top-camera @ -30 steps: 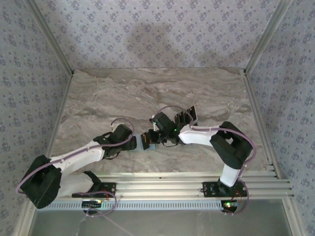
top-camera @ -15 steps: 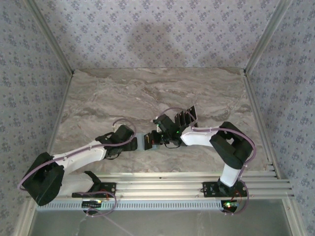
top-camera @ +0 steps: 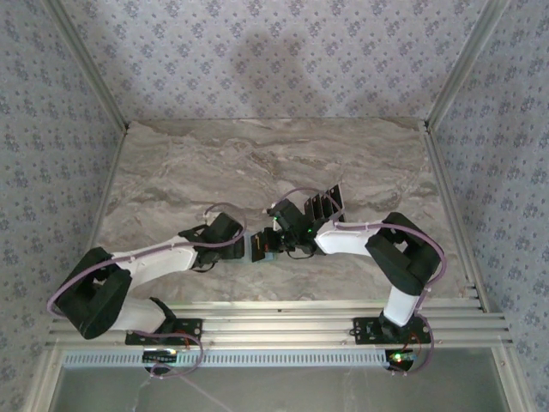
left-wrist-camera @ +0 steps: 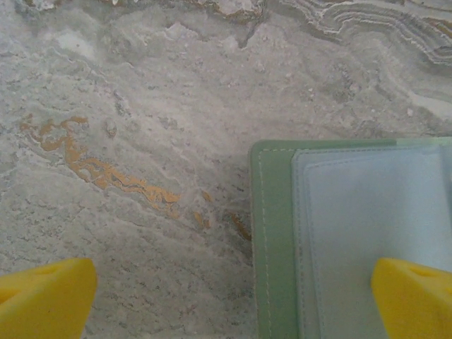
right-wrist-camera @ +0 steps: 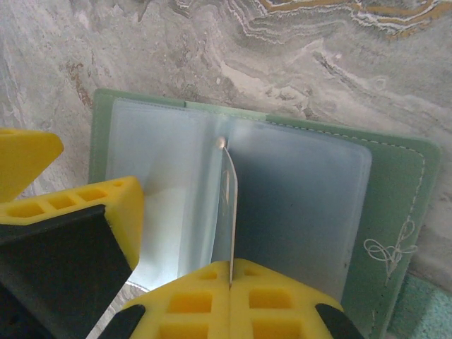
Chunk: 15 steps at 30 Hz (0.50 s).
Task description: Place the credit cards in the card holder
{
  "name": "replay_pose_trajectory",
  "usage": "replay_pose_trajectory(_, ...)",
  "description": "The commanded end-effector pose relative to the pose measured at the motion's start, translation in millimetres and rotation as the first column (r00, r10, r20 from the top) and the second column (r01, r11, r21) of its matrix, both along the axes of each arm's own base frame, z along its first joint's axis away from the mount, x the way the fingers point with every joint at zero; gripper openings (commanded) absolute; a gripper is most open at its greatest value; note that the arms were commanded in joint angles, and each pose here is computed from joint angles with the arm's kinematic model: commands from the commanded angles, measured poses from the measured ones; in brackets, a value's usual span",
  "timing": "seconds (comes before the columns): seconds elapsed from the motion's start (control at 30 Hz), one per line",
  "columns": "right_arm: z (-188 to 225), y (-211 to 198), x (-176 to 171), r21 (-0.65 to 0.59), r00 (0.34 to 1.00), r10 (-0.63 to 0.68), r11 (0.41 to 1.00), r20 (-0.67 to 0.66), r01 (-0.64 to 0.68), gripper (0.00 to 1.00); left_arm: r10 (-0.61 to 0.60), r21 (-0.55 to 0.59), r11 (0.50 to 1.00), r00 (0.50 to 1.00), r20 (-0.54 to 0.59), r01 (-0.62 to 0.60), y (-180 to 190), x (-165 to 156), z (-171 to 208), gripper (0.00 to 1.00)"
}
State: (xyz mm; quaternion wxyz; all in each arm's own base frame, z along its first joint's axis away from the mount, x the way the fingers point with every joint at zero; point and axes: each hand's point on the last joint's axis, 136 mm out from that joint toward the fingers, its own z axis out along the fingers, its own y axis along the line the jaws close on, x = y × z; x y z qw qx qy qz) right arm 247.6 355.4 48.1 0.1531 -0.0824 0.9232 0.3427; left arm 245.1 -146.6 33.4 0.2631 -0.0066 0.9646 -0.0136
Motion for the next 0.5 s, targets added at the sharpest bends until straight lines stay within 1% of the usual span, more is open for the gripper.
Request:
replay_pose_trajectory(0.0, -15, -14, 1, -0.066, 0.999, -0.039, 0.997, -0.026, 0.037, 0.0, 0.005, 0.03, 1.0, 1.0, -0.001, -0.005, 5, -2, 1, 1.0)
replay_pose_trajectory(0.2, -18, -15, 2, -0.08, 0.998, -0.052, 0.996, -0.037, 0.049, 0.0, 0.051, 0.088, 0.995, 0.998, -0.038, -0.048, 27, -16, -6, 1.0)
replay_pose_trajectory(0.47, -18, -16, 3, -0.082, 0.997, -0.065, 0.995, -0.047, 0.061, 0.0, 0.114, 0.107, 0.988, 0.993, -0.041, -0.109, 39, -15, -5, 1.0)
